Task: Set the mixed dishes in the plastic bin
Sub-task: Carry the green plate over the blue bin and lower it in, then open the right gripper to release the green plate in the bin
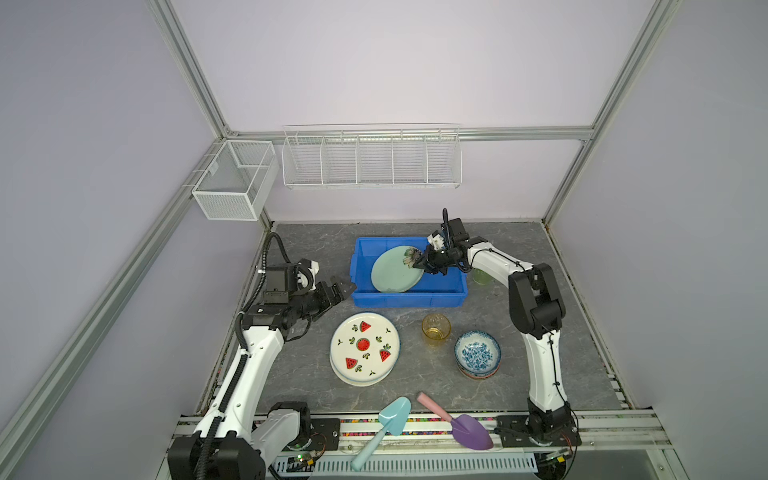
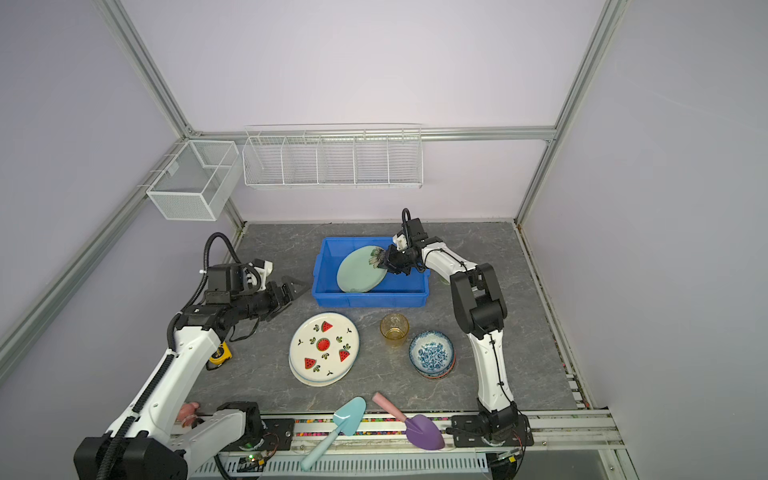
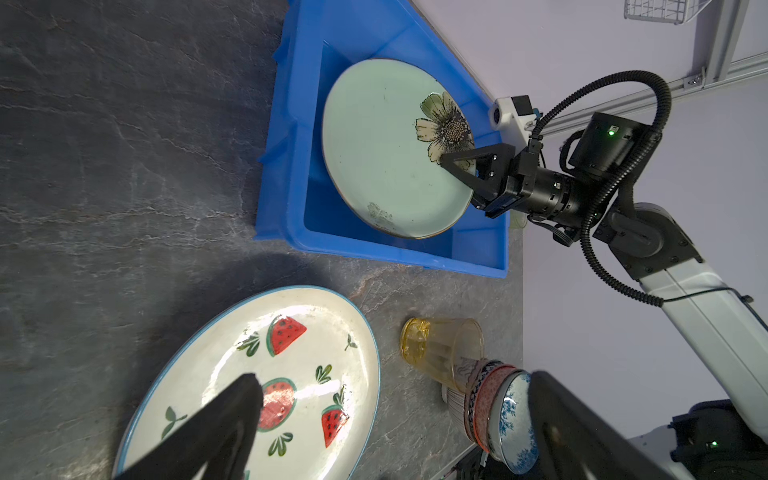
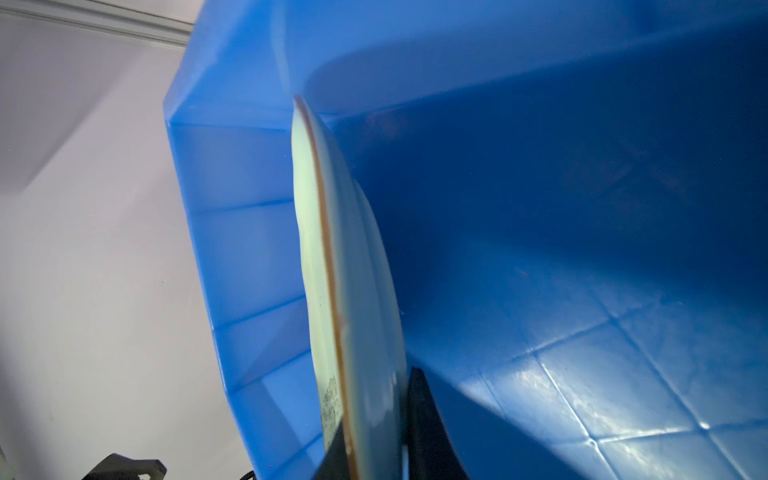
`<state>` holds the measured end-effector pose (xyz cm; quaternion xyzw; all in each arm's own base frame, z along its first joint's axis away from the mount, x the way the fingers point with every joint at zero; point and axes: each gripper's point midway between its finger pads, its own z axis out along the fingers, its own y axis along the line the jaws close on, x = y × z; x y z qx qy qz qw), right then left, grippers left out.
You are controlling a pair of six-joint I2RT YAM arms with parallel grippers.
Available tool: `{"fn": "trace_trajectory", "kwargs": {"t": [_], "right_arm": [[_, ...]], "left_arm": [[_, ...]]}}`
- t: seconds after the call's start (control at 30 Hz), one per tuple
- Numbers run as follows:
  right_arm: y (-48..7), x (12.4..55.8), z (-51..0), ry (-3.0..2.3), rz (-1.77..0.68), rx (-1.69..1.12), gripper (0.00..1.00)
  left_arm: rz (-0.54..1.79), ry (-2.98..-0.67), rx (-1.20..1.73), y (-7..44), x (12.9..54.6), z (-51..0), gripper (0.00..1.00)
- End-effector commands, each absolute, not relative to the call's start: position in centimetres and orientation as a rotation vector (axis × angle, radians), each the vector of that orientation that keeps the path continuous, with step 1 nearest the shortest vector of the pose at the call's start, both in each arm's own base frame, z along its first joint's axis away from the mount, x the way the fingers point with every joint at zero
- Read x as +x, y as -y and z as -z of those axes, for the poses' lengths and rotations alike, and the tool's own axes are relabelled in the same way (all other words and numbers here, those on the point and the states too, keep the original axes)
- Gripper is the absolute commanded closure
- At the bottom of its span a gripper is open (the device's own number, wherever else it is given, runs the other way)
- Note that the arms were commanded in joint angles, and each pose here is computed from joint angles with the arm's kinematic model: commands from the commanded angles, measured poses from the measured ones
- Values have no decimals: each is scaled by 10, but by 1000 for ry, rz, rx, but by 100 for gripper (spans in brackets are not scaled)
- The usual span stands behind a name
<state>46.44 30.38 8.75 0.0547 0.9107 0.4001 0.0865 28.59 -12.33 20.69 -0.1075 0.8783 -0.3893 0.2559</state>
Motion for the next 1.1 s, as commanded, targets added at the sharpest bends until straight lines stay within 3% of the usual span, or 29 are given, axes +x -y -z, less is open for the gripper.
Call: {"fn": "trace_trajectory", "kwargs": {"t": [0.0, 0.4, 1.07], "right_arm": [[-310, 472, -123, -2597, -1289, 121, 88], [-300, 465, -107, -2629, -1224, 158, 79], [-274, 460, -100, -2674, -1012, 213, 79]], "left_arm": [[1054, -2378, -297, 122, 285, -206, 0], [1069, -2386, -291, 124, 290, -202, 0], [1088, -2396, -281, 127, 293, -198, 0]]}}
